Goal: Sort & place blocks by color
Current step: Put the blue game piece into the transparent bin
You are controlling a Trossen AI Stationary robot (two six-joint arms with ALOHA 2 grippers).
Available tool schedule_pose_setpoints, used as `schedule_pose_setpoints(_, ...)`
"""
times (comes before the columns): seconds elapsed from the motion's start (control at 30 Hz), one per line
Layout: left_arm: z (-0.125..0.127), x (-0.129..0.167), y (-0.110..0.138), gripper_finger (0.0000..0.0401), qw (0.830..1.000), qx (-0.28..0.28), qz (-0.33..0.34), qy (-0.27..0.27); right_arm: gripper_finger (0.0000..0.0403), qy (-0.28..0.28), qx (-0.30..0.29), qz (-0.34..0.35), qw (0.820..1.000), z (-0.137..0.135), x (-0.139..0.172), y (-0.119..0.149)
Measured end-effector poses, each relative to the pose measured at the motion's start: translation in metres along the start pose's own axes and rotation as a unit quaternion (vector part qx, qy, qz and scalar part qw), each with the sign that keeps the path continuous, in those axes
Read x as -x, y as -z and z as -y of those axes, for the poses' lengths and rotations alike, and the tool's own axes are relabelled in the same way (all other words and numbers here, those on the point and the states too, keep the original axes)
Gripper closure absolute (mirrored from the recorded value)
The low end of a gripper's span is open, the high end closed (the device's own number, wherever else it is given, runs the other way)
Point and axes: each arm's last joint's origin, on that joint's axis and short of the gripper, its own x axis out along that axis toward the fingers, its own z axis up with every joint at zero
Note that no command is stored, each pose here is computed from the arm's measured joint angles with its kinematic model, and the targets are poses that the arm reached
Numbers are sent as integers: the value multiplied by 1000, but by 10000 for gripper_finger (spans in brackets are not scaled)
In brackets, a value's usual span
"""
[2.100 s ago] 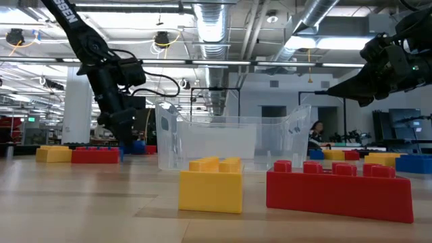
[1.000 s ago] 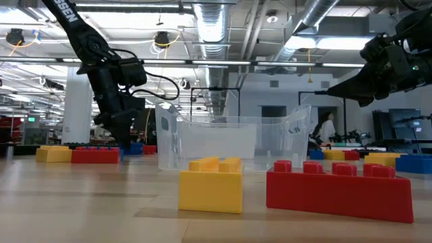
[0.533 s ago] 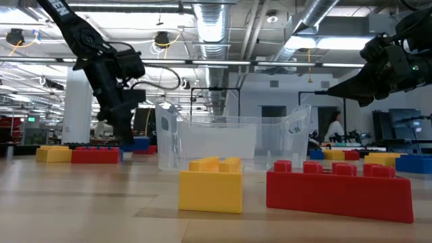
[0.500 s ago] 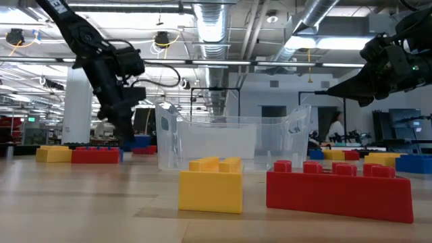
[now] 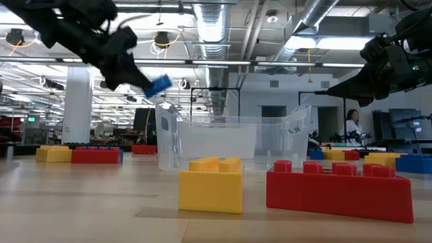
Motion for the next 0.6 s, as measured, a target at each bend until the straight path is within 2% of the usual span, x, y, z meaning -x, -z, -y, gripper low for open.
schedule_pose_setpoints(0.13, 16, 4, 6, 352, 996, -4, 73, 43, 353, 0, 0, 0, 1000, 0, 0, 0)
schedule_pose_setpoints(0.27, 26, 3, 16, 352, 991, 6, 122, 60, 353, 0, 0, 0, 1000, 0, 0, 0)
schedule_pose_setpoints(0.43, 38, -2, 29, 352, 987, 19, 135, 90, 353, 0, 0, 0, 1000, 0, 0, 0)
schedule_pose_setpoints(0.6, 51, -10, 35, 352, 986, 18, 120, 117, 353, 0, 0, 0, 1000, 0, 0, 0)
